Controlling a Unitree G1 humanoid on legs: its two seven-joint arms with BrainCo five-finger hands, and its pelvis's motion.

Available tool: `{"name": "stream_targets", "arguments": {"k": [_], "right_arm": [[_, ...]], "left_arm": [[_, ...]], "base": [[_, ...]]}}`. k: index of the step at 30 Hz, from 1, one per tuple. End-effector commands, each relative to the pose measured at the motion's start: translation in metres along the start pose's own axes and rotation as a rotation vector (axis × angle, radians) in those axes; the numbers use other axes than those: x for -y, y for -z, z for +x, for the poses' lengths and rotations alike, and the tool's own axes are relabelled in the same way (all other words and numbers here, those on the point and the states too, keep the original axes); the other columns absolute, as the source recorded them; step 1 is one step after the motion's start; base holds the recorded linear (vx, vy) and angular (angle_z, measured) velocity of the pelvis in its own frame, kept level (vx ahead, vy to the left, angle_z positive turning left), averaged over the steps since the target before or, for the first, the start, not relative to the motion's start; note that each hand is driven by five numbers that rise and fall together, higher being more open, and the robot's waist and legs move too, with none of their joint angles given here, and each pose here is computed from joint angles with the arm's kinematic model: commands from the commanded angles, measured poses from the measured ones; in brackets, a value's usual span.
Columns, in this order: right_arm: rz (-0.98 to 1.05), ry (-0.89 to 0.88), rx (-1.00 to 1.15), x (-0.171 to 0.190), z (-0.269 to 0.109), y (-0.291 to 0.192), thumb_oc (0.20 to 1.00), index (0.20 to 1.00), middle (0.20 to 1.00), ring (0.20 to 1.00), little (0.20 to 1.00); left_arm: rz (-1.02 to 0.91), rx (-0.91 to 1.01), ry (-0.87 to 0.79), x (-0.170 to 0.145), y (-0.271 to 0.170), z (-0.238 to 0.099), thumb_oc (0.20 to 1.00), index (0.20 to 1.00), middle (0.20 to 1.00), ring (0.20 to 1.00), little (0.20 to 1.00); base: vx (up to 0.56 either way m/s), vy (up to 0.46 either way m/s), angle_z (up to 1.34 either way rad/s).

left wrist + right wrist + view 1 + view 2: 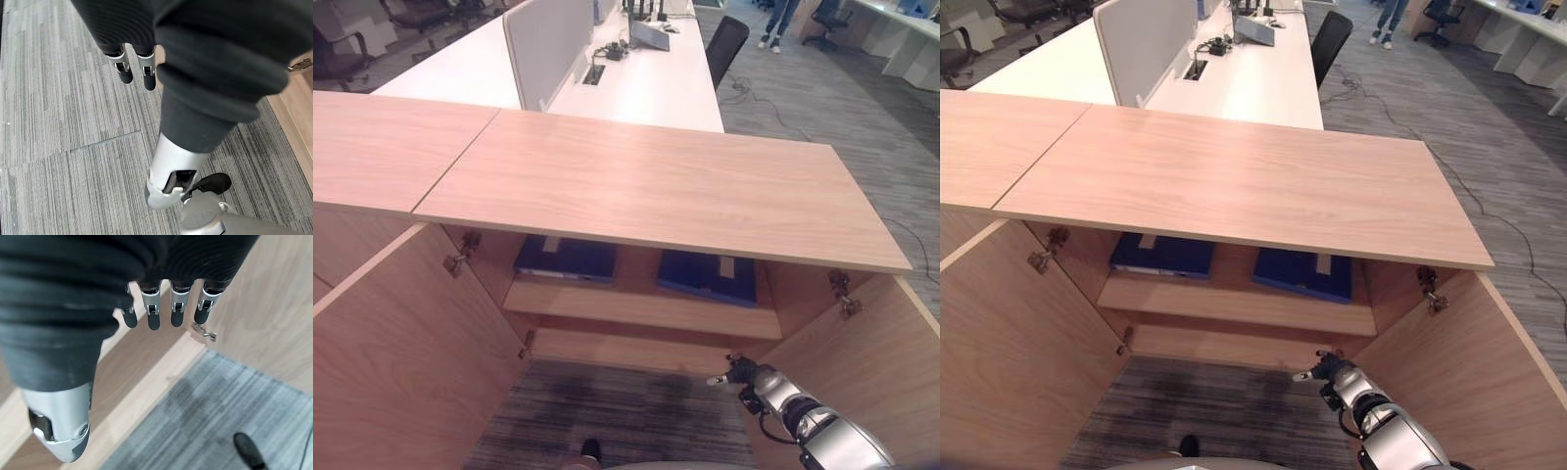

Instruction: Put the empty folder in the office cabinet

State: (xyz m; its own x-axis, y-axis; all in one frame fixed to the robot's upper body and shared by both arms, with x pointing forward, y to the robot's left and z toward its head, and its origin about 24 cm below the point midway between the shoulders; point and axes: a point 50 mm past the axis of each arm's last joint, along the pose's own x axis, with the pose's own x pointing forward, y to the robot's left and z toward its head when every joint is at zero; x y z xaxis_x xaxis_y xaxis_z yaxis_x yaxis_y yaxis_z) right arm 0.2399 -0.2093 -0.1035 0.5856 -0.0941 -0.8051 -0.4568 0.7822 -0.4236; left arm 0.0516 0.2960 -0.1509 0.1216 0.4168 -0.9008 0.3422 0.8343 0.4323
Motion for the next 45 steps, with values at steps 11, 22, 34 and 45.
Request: {"name": "stream_targets", "arguments": {"k": [11, 22, 34, 45], "right_arm": [[0.050, 0.168, 0.325, 0.043, -0.013, -0.082, 1.000, 1.000, 1.000, 1.000, 1.000], [-0.035, 0.555, 0.537, 0.130, -0.055, -0.125, 1.000, 1.000, 1.000, 1.000, 1.000], [-0.029, 0.930, 0.592, 0.231, -0.120, -0.153, 1.000, 1.000, 1.000, 1.000, 1.000], [-0.118, 0.985, 0.584, 0.240, -0.132, -0.175, 1.000, 1.000, 1.000, 1.000, 1.000]], "left_arm": [[0.071, -0.038, -0.117, -0.044, -0.001, -0.001, 1.000, 1.000, 1.000, 1.000, 1.000], [0.000, 0.071, -0.199, -0.057, -0.041, -0.004, 1.000, 1.000, 1.000, 1.000, 1.000], [-0.112, 0.258, -0.246, -0.053, -0.075, -0.009, 1.000, 1.000, 1.000, 1.000, 1.000], [-0.082, 0.302, -0.191, -0.024, -0.100, -0.013, 1.000, 1.000, 1.000, 1.000, 1.000]], "base": [[0.03, -0.012, -0.05], [-0.04, -0.105, 0.21], [-0.06, -0.065, 0.13], [-0.02, -0.014, 0.04]]}}
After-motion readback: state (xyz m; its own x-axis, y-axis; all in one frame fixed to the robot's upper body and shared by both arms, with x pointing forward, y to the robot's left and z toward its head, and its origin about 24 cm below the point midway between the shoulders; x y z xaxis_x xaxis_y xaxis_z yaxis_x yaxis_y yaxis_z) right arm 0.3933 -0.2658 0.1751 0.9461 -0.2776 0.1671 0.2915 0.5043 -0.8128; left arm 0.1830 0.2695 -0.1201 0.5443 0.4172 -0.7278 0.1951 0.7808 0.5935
